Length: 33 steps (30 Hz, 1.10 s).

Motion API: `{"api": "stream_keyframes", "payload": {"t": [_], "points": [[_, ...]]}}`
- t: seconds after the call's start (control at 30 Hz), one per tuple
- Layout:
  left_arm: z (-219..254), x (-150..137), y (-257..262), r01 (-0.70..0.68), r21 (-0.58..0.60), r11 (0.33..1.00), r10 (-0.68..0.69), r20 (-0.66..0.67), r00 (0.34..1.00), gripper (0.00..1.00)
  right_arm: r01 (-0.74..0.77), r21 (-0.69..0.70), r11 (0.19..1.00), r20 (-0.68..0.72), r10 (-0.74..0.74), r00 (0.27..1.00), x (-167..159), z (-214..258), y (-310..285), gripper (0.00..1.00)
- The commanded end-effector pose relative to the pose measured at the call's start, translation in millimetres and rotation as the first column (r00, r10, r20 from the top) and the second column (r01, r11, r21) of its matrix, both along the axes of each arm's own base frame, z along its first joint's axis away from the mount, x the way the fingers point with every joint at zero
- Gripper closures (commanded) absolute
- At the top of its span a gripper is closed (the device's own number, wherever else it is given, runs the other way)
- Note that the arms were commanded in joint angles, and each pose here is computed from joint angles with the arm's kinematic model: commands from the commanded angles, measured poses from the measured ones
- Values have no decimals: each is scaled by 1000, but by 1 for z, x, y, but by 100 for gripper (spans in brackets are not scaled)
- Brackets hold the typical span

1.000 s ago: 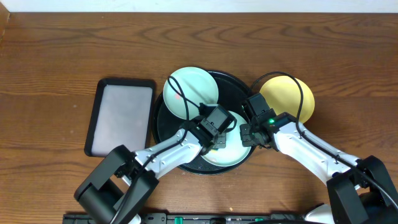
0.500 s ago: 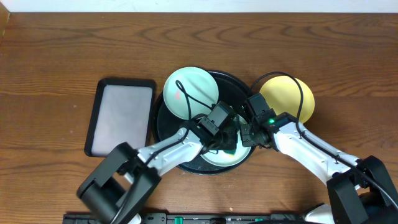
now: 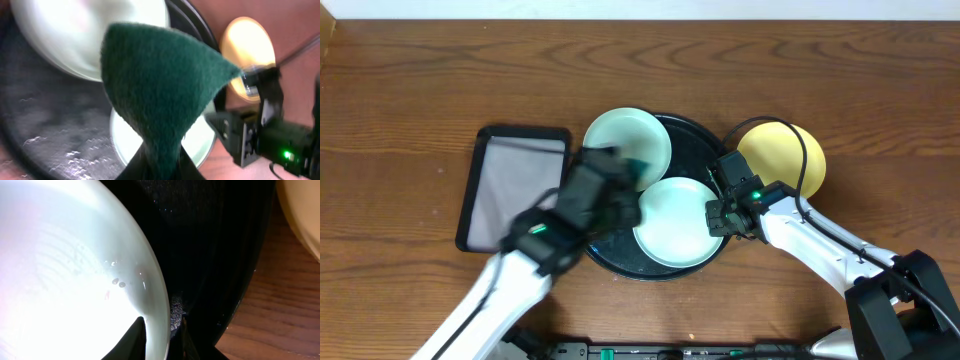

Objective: Clean dirty plates on tray and stack at the side
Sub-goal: 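Lift the sponge with the left gripper back toward the holder, then lift the green plate with the right gripper and carry it left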

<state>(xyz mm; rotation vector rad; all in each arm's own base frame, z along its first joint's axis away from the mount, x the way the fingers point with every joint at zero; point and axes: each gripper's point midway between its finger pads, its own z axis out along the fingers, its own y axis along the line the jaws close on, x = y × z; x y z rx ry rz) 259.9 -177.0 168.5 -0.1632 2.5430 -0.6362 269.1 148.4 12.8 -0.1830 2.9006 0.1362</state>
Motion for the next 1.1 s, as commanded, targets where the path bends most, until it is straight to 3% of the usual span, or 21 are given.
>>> {"api": "stream_keyframes", "payload": {"t": [0.0,0.3,0.37,0.4,0.63,1.07], "points": [[30,-2,50,-129,4,992,128,88,988,93,5,-5,1000,-10,-5,1000,-2,-4,-2,78],[44,-46,139,-342,103,934,327,137,935,92,29,9,1000,-10,-29,1000,-3,-6,-1,82],[39,-53,151,-373,142,917,358,124,926,93,28,10,1000,-11,-28,1000,-3,-6,-1,89],[36,-56,154,-380,160,911,366,112,924,92,28,10,1000,-11,-27,1000,-3,-6,-1,98],[27,-65,156,-333,221,917,324,78,943,93,16,7,1000,-11,-16,1000,-3,-1,-1,99],[26,-66,156,-332,224,916,324,73,943,92,-23,120,992,79,13,997,-2,70,12,99]]}}
